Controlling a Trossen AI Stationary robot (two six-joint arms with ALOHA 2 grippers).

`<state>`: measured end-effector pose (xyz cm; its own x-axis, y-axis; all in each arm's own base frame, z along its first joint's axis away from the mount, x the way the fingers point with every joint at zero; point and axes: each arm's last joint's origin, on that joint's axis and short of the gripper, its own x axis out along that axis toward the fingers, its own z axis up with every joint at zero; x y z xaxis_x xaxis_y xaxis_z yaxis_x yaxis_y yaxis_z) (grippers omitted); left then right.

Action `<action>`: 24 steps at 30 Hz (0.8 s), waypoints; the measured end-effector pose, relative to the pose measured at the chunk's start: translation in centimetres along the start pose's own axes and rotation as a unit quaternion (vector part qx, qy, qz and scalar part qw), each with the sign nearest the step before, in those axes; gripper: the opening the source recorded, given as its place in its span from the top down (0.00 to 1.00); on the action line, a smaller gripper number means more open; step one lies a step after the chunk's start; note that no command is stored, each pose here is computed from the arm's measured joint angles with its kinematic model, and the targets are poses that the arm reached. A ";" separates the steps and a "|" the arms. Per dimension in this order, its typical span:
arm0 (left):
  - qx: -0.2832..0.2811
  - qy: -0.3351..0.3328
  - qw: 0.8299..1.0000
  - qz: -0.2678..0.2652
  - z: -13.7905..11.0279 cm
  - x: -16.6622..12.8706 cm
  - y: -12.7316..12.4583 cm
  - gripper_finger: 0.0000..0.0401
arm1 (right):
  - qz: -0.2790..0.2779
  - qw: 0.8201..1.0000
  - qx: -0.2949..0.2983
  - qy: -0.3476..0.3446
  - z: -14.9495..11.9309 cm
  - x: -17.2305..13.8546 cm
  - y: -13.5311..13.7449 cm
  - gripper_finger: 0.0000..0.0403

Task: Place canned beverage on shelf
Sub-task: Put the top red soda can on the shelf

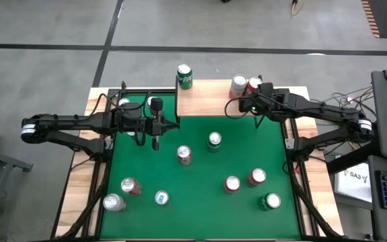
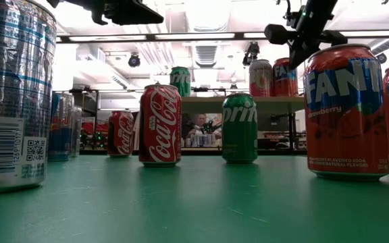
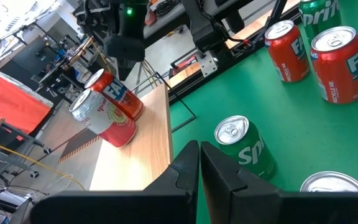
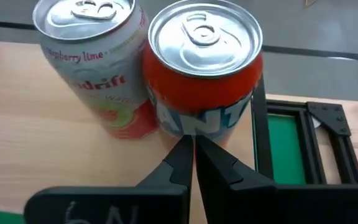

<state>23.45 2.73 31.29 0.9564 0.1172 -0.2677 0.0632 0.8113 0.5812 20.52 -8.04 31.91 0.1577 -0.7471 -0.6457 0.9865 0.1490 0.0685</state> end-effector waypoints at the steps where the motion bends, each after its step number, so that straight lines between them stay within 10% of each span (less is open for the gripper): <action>1: 0.000 -0.001 1.000 0.000 0.0 0.0 0.0 1.00 | -0.006 1.000 -0.002 -0.005 0.0 0.1 0.0 0.97; 24: 0.000 -0.002 1.000 0.001 0.0 0.1 0.0 1.00 | -0.025 0.999 -0.002 -0.028 0.8 1.2 0.2 0.97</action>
<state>23.53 2.74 31.29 0.9574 0.1173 -0.2637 0.0608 0.8110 0.5818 20.94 -9.45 31.73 0.1107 -0.7882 -0.6054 0.9930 0.1136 0.0337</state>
